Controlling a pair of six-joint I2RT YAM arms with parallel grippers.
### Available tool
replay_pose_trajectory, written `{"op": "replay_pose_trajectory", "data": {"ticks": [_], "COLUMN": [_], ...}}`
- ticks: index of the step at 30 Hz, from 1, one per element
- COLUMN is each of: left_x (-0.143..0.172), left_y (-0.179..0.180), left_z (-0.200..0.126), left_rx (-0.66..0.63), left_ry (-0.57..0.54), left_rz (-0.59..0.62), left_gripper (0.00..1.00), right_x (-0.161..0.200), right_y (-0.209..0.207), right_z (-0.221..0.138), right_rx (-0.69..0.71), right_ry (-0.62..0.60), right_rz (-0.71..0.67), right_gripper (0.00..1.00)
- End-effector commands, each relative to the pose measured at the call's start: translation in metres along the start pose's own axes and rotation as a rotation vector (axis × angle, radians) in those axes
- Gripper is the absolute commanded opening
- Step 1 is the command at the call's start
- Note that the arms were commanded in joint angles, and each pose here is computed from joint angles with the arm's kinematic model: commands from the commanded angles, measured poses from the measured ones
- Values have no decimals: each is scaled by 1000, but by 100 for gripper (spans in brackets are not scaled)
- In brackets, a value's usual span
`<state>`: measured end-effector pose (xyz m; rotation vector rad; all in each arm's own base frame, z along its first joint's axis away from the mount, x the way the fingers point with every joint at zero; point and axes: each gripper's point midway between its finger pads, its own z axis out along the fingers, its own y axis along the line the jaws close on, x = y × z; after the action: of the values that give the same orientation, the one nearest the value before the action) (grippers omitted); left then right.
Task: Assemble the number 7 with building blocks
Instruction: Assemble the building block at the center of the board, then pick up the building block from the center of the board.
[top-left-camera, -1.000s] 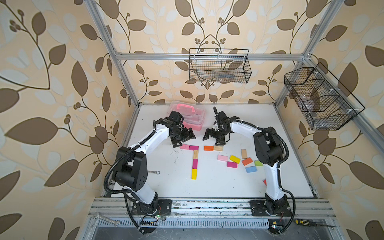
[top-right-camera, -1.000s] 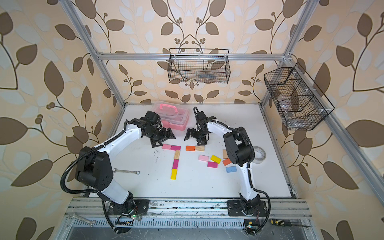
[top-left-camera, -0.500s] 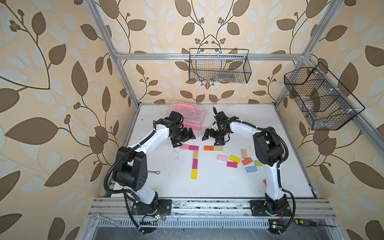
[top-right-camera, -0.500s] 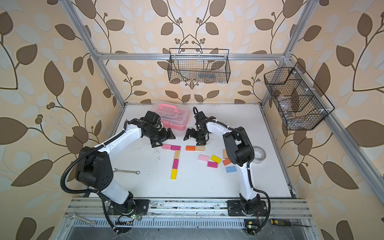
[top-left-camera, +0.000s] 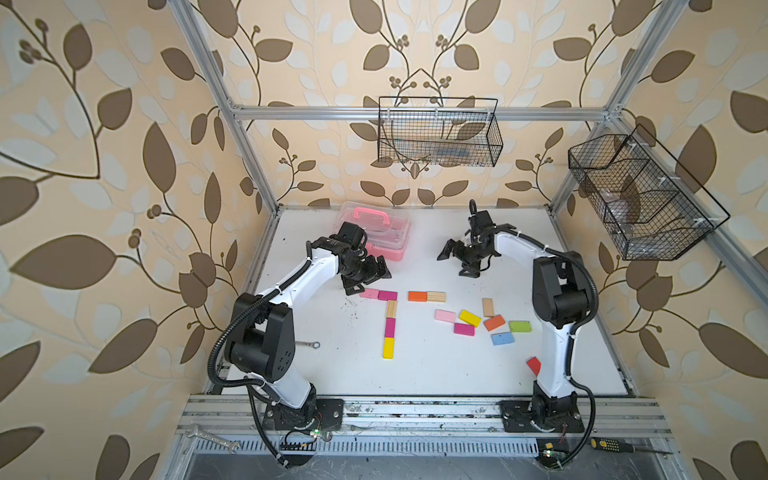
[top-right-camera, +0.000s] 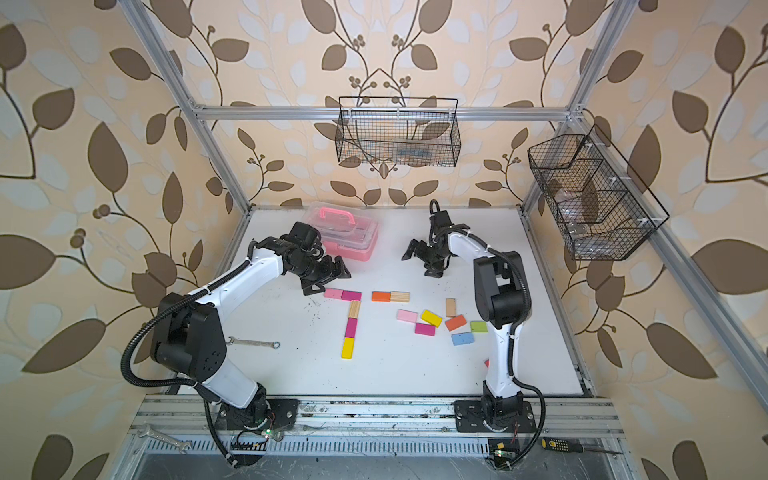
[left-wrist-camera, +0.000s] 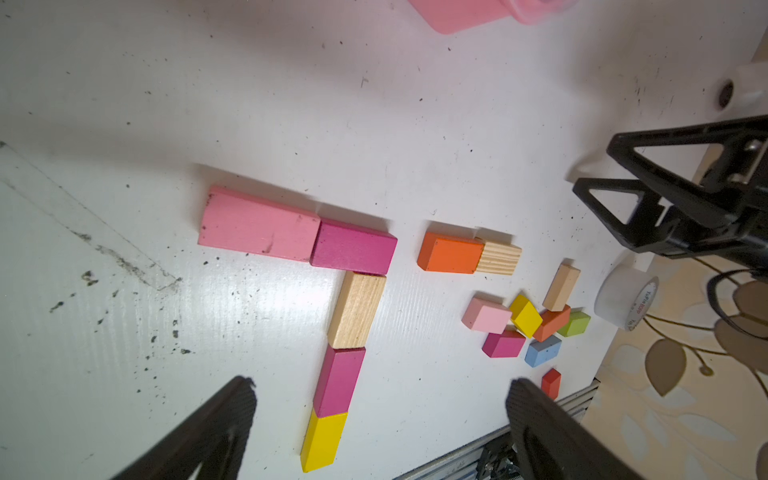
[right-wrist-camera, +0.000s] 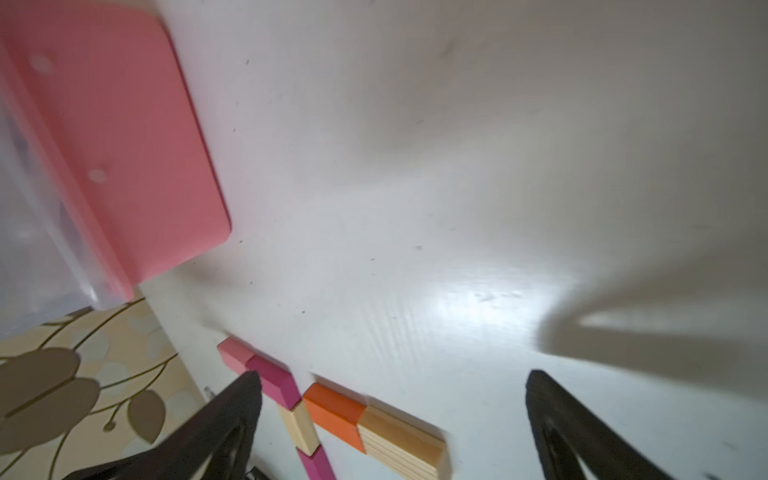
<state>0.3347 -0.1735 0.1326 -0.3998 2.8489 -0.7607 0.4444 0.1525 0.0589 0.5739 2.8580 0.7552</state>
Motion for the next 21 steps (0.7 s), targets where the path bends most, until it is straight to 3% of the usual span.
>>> {"op": "replay_pose_trajectory", "data": {"ticks": [1,9,11,18,21], "left_x": [-3,-7,-9,-10,-10], "left_y": [-3,-8,-9,-12,-12], "left_z": [-7,1,2,3,2], "left_rx": [9,28,29,36,37], "left_ry": [-19,-6,-5,-7,-10], "left_rz": [2,-9,-10,-18,-17], "left_gripper": [97,97,97,97,97], "right_x": [28,54,60,112,132], "right_y": [-42,-98,-86,-14,-1], "right_z": [-23,-54,-55,-36,-23], "right_rx": [144,384,387,345,327], "right_ry": [33,17,16,64,104], "right_rz": [-19,-118,-207,-727,-834], "right_gripper": [99,96,95,93,90]}}
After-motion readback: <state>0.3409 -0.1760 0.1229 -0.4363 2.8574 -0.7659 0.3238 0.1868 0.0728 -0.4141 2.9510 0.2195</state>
